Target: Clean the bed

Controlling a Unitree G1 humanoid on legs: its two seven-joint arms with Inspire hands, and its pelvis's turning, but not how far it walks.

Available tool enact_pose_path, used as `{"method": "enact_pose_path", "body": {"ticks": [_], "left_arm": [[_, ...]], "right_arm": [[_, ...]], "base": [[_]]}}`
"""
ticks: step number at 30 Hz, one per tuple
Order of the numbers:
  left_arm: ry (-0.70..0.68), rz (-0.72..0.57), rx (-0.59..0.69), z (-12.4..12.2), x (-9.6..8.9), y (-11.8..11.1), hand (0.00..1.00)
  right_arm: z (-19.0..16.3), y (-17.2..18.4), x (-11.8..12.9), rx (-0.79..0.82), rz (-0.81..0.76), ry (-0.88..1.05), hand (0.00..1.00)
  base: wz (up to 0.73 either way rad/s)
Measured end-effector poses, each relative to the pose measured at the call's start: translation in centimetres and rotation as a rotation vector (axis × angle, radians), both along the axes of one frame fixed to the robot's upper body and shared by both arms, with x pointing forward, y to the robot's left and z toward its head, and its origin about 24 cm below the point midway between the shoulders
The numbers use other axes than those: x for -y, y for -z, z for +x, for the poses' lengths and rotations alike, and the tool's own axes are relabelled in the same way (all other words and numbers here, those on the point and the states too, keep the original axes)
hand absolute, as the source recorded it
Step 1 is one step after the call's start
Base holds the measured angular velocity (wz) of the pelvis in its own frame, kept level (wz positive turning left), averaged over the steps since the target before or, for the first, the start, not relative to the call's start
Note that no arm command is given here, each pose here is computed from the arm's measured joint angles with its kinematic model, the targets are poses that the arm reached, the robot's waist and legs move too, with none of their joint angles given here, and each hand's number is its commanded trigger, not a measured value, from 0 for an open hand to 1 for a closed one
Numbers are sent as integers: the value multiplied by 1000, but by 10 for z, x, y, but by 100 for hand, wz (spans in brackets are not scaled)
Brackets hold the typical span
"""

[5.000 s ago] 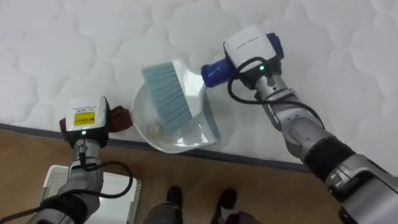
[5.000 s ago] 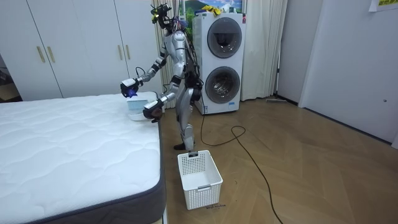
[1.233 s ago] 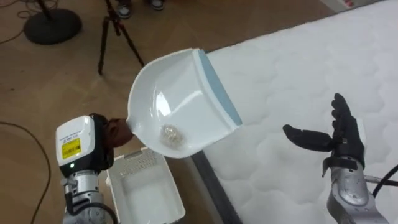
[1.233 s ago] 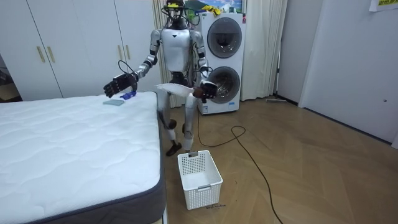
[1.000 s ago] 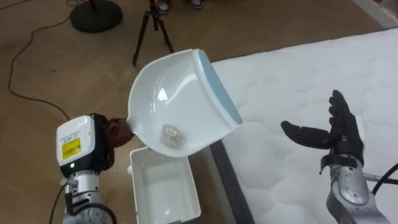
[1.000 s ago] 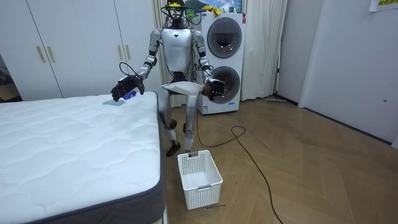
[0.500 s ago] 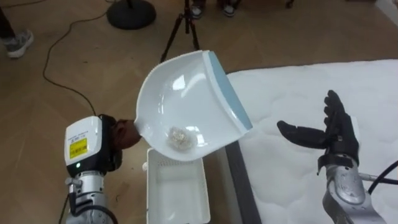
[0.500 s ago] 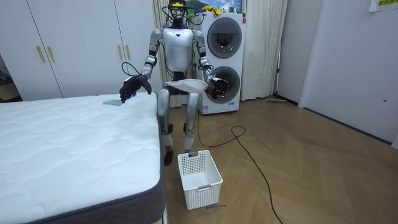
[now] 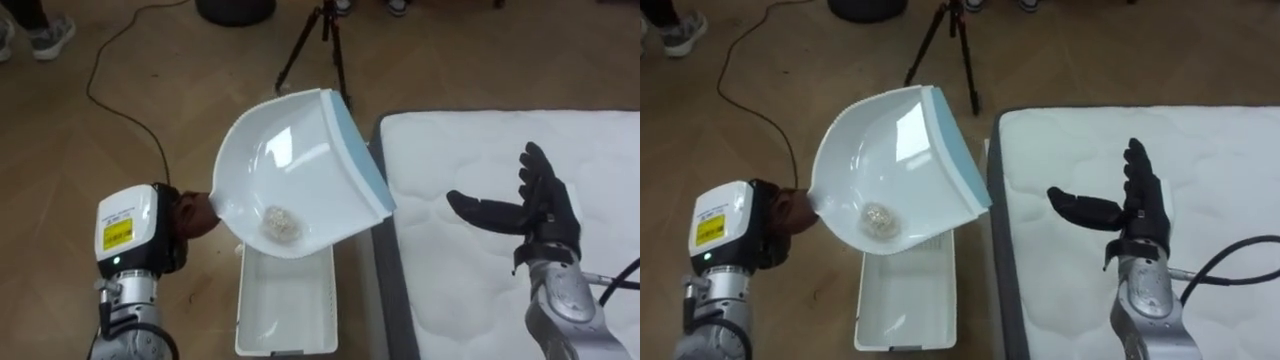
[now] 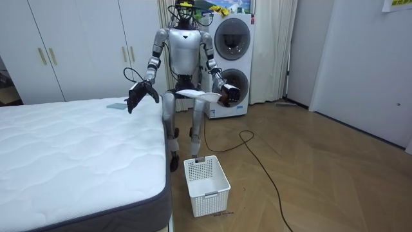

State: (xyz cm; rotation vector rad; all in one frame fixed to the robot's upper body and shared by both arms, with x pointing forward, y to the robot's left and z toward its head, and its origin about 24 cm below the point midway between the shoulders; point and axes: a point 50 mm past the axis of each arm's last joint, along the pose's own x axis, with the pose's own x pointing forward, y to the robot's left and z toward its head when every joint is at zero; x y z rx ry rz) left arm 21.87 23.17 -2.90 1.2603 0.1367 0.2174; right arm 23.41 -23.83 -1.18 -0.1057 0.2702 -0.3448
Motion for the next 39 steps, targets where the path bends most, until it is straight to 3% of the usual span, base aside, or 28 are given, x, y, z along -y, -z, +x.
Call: {"method": "enact_pose_path", "body": {"ticks": [6,15,24,29,39], "left_arm": [[-7,-10,-48,8,-2,7,100],[63,58,-44,42,0,-10,100],[110,203,-128,55,-20,-23,100],[142,364,-112,63,-35,-43,100],[170,509,-178,64,-37,-43,100]], "right_arm": [[6,10,4,-33,1,7,0],[15,14,6,-60,-47,4,0],[10,25,5,-105,-66,16,0],[5,33,7,-146,-100,27,0],[8,30,3,-134,-110,22,0]], "base": [[1],[3],[-5],[-4],[-2]]}}
